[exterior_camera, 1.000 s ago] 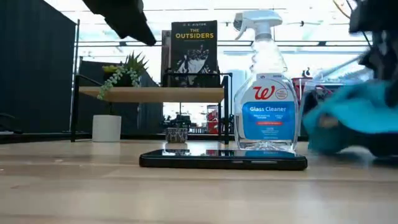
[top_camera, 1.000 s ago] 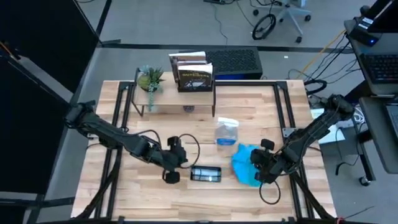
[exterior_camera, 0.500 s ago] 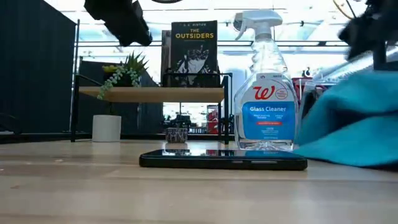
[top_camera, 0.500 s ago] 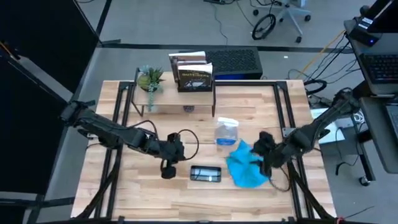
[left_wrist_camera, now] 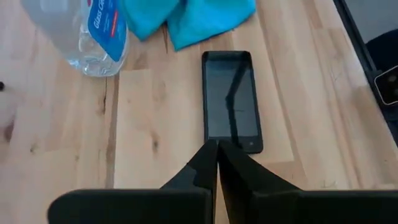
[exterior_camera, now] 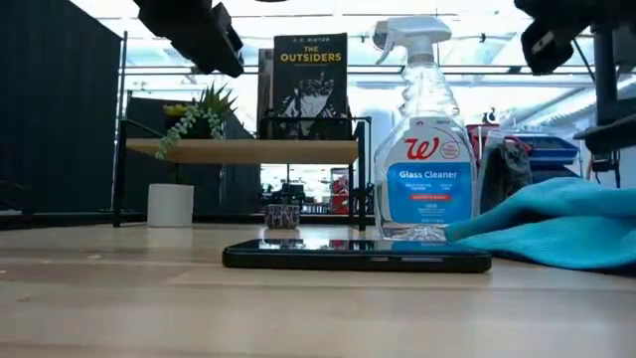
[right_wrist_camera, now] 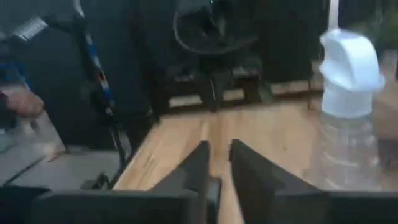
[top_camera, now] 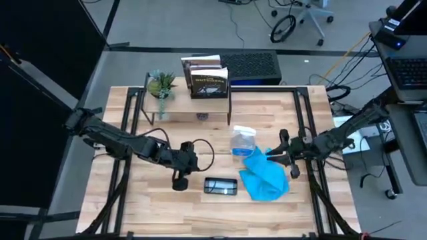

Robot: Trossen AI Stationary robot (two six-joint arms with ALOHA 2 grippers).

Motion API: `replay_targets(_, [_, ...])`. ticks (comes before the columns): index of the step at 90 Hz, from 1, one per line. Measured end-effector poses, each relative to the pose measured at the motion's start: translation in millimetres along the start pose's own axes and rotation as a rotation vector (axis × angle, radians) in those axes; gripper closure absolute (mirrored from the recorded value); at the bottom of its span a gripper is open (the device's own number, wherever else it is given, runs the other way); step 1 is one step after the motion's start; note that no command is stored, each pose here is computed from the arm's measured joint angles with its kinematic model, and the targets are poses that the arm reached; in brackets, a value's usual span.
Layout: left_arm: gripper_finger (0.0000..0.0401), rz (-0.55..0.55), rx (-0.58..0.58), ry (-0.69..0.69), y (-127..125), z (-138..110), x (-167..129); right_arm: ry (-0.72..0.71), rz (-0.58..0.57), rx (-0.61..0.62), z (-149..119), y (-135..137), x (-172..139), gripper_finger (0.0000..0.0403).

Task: Apply microfiber cloth
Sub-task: Return to Home Position

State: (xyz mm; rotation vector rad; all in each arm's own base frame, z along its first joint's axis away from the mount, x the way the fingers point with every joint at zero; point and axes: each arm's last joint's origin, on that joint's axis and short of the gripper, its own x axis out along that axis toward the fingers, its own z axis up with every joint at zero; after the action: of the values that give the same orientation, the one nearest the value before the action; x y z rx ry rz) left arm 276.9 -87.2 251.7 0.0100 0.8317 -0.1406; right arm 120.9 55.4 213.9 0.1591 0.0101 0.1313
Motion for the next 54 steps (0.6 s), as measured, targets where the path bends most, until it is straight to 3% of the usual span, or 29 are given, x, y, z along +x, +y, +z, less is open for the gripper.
replay_targets(9, [0.0401,0.029,-0.022,0.014,2.0,-1.5,0.1,-0.005,-0.017,-0.005,-17.7,-5.1,-3.9,0.039])
replay_targets(17, [0.0401,0.062,-0.04,0.025,4.0,-2.8,0.0,-0.013,-0.013,0.032,-21.4,-6.1,-5.3,0.0378])
replay_targets(27, [0.0401,0.061,-0.083,-0.004,3.8,0.1,-0.1,0.0,-0.017,-0.016,-24.0,-7.1,-5.0,0.0369])
replay_targets(38, [0.0401,0.059,-0.004,-0.009,3.3,0.7,-0.1,-0.016,-0.114,-0.077,-21.8,-17.0,-2.9,0.0367])
replay_targets(54, [0.0401,0.054,0.042,-0.044,4.5,4.6,0.0,-0.006,-0.113,-0.144,-19.6,-34.1,0.7,0.0367])
